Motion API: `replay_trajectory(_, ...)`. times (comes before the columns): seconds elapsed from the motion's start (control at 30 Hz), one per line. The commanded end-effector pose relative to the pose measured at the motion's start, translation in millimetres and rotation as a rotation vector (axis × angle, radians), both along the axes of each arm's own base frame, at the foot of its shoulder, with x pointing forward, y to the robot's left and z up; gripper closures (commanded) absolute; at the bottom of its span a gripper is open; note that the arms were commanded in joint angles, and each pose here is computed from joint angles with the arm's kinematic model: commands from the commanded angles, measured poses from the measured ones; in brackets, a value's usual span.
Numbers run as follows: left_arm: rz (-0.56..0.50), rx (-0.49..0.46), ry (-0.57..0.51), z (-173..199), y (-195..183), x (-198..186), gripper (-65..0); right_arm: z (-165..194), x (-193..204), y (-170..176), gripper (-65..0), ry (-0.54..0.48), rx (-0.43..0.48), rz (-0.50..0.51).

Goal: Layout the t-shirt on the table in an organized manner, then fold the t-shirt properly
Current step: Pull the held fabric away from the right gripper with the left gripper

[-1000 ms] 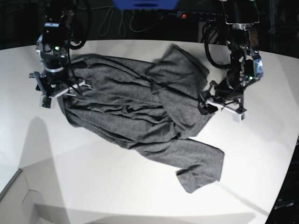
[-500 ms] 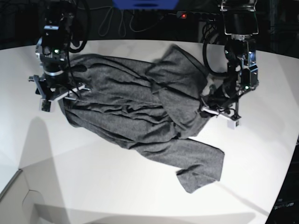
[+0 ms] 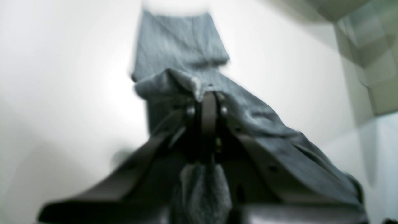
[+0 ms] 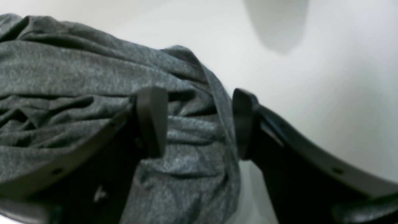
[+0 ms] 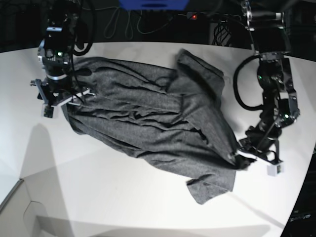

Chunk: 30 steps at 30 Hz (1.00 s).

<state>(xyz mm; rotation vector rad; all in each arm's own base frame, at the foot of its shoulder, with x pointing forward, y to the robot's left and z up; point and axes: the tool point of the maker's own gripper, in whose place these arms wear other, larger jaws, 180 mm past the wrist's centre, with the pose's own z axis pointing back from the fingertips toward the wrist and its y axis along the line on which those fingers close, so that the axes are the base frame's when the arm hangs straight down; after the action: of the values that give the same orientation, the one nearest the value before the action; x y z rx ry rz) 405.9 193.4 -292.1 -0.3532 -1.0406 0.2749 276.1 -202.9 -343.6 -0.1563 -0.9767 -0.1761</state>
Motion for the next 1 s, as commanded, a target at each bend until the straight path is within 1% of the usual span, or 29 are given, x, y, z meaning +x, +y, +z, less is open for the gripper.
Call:
replay_trajectory(0.0, 0.010, 0.021, -0.055, 21, 9, 10, -0.2, 11, 5, -1, -33.9, -0.043, -0.014, 0.005)
replay_trajectory(0.2, 0.075, 0.074, -0.165, 74, 49, 35, -0.2, 10, 3, -4, -33.8, -0.037, -0.017, -0.001)
replay_trajectory(0.37, 0.126, 0.062, -0.144, 82, 78, 63, -0.2, 6, -2, -3, -33.7, -0.021, -0.018, 0.001)
replay_trajectory(0.43, 0.151, 0.044, -0.128, 79, 88, 73, -0.2, 4, -3, -2, -33.7, -0.018, -0.017, 0.004)
replay_trajectory(0.5, 0.192, 0.033, -0.141, 76, 99, 82, -0.2, 4, -3, -2, -33.7, -0.018, -0.017, 0.004)
replay_trajectory(0.63, 0.288, 0.015, -0.163, 57, 123, 91, -0.4, 4, -5, -4, -33.6, -0.015, -0.019, 0.000)
replay_trajectory(0.7, 0.320, 0.001, -0.152, 47, 131, 95, -0.5, 1, -8, -5, -33.6, -0.006, -0.019, -0.002)
replay_trajectory(0.83, 0.351, -0.045, -0.074, 24, 137, 104, -0.6, -1, -11, -3, -33.6, 0.003, -0.018, 0.003)
replay_trajectory(0.97, 0.355, -0.068, -0.056, 20, 136, 107, -0.6, -2, -11, -2, -33.6, 0.005, -0.014, 0.003)
